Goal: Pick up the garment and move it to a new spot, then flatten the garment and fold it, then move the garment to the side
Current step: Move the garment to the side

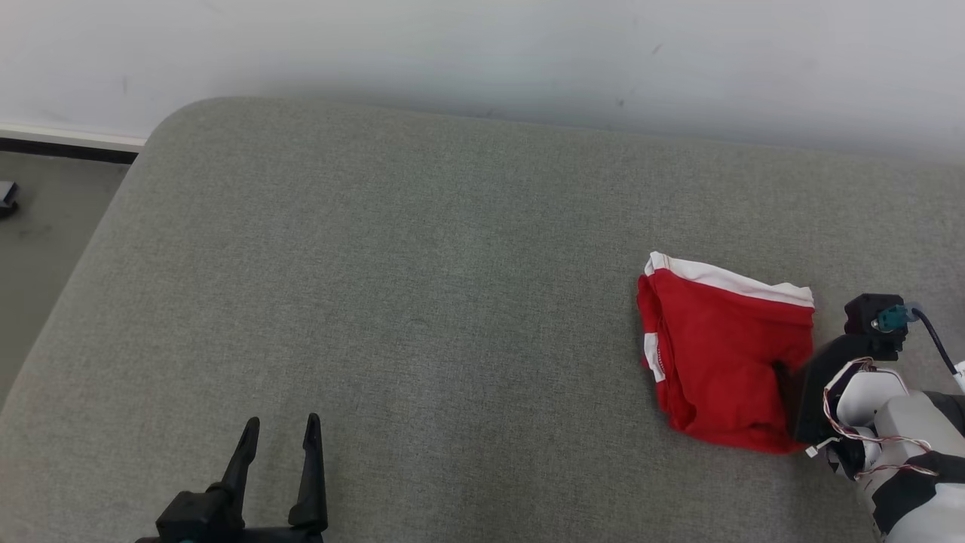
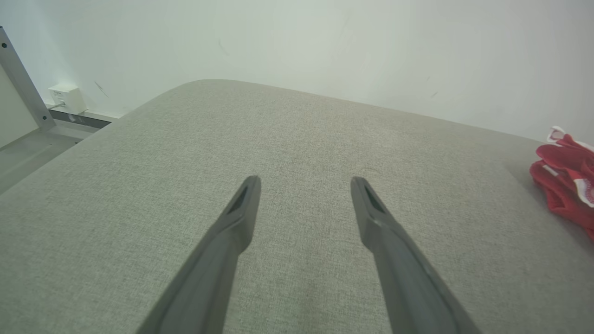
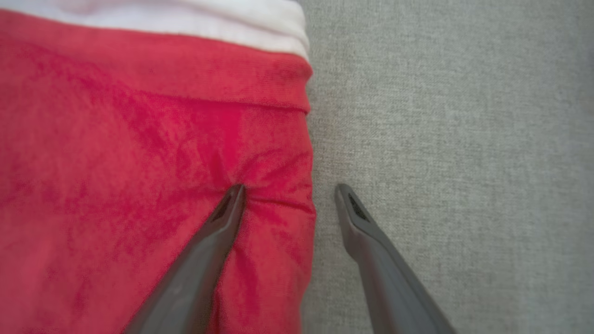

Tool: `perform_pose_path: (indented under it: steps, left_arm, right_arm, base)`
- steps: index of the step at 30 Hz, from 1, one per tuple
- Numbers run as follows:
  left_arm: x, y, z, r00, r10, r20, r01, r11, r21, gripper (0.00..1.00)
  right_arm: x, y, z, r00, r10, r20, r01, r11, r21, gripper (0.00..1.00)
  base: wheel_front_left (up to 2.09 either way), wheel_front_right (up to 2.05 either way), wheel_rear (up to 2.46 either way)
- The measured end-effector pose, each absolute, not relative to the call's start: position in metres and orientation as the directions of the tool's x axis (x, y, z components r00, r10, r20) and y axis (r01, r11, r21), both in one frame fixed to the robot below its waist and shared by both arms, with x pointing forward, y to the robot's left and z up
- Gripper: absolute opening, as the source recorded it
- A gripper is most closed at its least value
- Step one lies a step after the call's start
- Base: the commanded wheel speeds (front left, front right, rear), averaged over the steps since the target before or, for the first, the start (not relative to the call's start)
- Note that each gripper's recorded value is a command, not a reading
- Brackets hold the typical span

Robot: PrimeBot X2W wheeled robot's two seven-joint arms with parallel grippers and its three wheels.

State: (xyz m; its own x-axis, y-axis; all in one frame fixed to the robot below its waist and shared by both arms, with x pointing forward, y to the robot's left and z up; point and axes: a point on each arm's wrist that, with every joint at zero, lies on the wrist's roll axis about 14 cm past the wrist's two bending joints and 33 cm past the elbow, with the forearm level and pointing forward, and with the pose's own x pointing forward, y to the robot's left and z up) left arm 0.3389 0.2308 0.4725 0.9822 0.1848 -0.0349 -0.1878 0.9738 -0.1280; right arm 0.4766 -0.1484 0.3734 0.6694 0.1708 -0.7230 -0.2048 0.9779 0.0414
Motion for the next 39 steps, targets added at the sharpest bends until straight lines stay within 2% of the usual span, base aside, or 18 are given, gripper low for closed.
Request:
perform_pose_path:
  steps: [1, 2, 3, 7, 13, 21, 27, 34, 39]
  left_arm:
    - [0.339, 0.232, 0.471, 0.981, 0.188, -0.039, -0.192, 0.973, -0.126, 1.0]
    - [0.339, 0.233, 0.47, 0.981, 0.191, -0.043, -0.195, 0.973, -0.125, 1.0]
    - [0.34, 0.234, 0.469, 0.98, 0.195, -0.046, -0.199, 0.972, -0.124, 1.0]
    - [0.344, 0.235, 0.468, 0.979, 0.198, -0.05, -0.203, 0.971, -0.128, 1.0]
    - [0.352, 0.227, 0.468, 0.984, 0.17, -0.046, -0.175, 0.974, -0.145, 1.0]
    - [0.374, 0.207, 0.474, 0.994, 0.108, -0.021, -0.111, 0.979, -0.17, 1.0]
    - [0.394, 0.182, 0.477, 0.999, 0.039, -0.005, -0.04, 0.981, -0.191, 1.0]
    - [0.417, 0.151, 0.479, 0.999, -0.051, 0.013, 0.052, 0.98, -0.19, 1.0]
    - [0.432, 0.137, 0.476, 0.994, -0.106, 0.018, 0.107, 0.98, -0.17, 1.0]
  right_arm:
    - [0.477, -0.146, 0.371, 0.655, 0.173, -0.736, -0.208, 0.977, 0.044, 1.0]
    - [0.478, -0.145, 0.369, 0.642, 0.174, -0.747, -0.211, 0.976, 0.046, 0.35]
    - [0.479, -0.144, 0.367, 0.631, 0.172, -0.756, -0.218, 0.975, 0.04, 0.0]
    - [0.48, -0.138, 0.366, 0.608, 0.179, -0.773, -0.266, 0.964, 0.014, 0.0]
    - [0.485, -0.148, 0.383, 0.63, 0.147, -0.762, -0.361, 0.925, -0.121, 0.0]
    - [0.51, -0.176, 0.441, 0.727, 0.104, -0.678, -0.43, 0.839, -0.333, 0.0]
    - [0.513, -0.213, 0.48, 0.784, 0.072, -0.616, -0.374, 0.847, -0.377, 0.0]
    - [0.5, -0.277, 0.504, 0.816, -0.043, -0.577, -0.282, 0.841, -0.461, 0.0]
    - [0.505, -0.31, 0.516, 0.843, -0.1, -0.529, -0.209, 0.845, -0.493, 0.0]
  base:
    - [0.0, 0.0, 0.0]
    - [0.0, 0.0, 0.0]
    - [0.0, 0.0, 0.0]
    - [0.0, 0.0, 0.0]
    - [0.0, 0.0, 0.0]
    - [0.0, 0.0, 0.0]
    - [0.0, 0.0, 0.0]
    - [0.0, 0.0, 0.0]
    - [0.0, 0.0, 0.0]
